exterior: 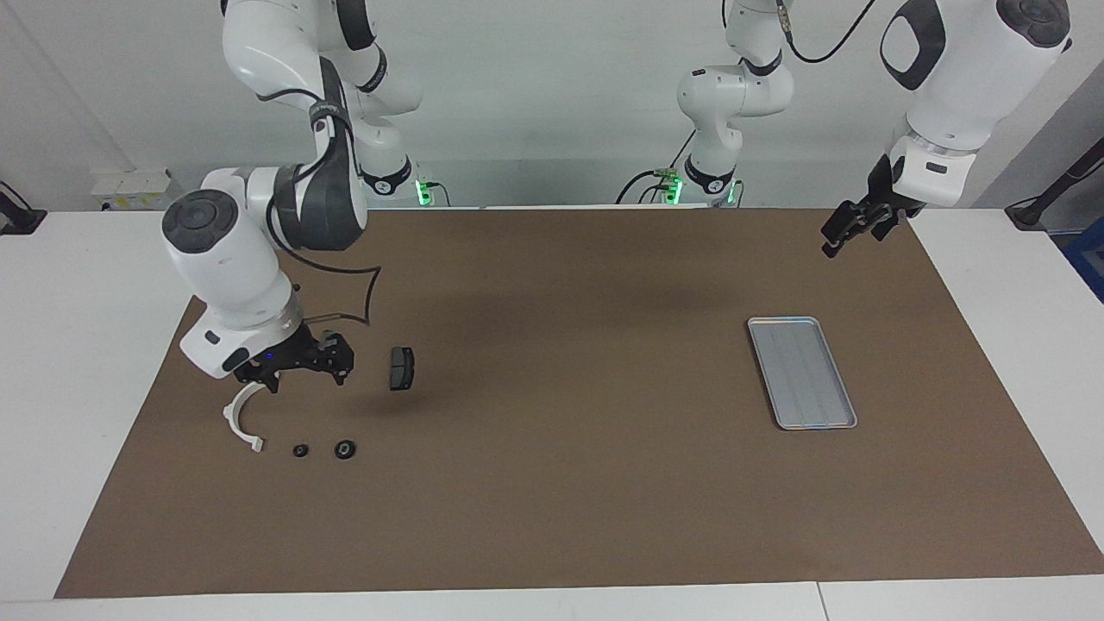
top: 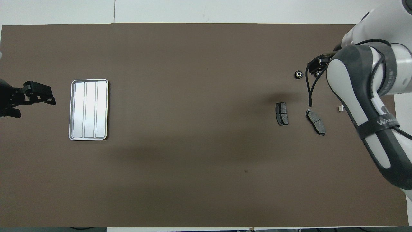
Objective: Place bearing gear from tray to pile
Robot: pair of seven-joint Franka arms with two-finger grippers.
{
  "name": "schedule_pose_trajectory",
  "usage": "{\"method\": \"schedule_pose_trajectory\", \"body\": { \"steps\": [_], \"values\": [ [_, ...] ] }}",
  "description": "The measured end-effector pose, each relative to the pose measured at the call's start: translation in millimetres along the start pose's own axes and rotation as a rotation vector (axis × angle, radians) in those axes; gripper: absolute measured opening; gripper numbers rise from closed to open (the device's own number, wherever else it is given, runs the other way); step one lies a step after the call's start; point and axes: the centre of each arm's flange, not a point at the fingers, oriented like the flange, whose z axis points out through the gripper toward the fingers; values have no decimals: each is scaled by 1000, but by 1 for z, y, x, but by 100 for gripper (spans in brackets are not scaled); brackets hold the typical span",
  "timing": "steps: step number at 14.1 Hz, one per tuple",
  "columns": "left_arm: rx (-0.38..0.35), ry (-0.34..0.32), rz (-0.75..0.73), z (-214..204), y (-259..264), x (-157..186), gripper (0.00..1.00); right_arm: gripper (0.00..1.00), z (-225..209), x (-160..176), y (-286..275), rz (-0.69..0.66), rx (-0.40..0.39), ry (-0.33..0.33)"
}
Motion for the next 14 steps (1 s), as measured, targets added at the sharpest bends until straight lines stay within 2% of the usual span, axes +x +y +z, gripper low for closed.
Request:
{"method": "schedule_pose_trajectory", "body": {
  "steps": [6,14],
  "values": [
    [0,0,0,0,0,0,100,100,-100,-63,-3,36,11,-44],
    [0,0,0,0,0,0,100,100,-126,-81,-3,40,12,-34]
  ]
}}
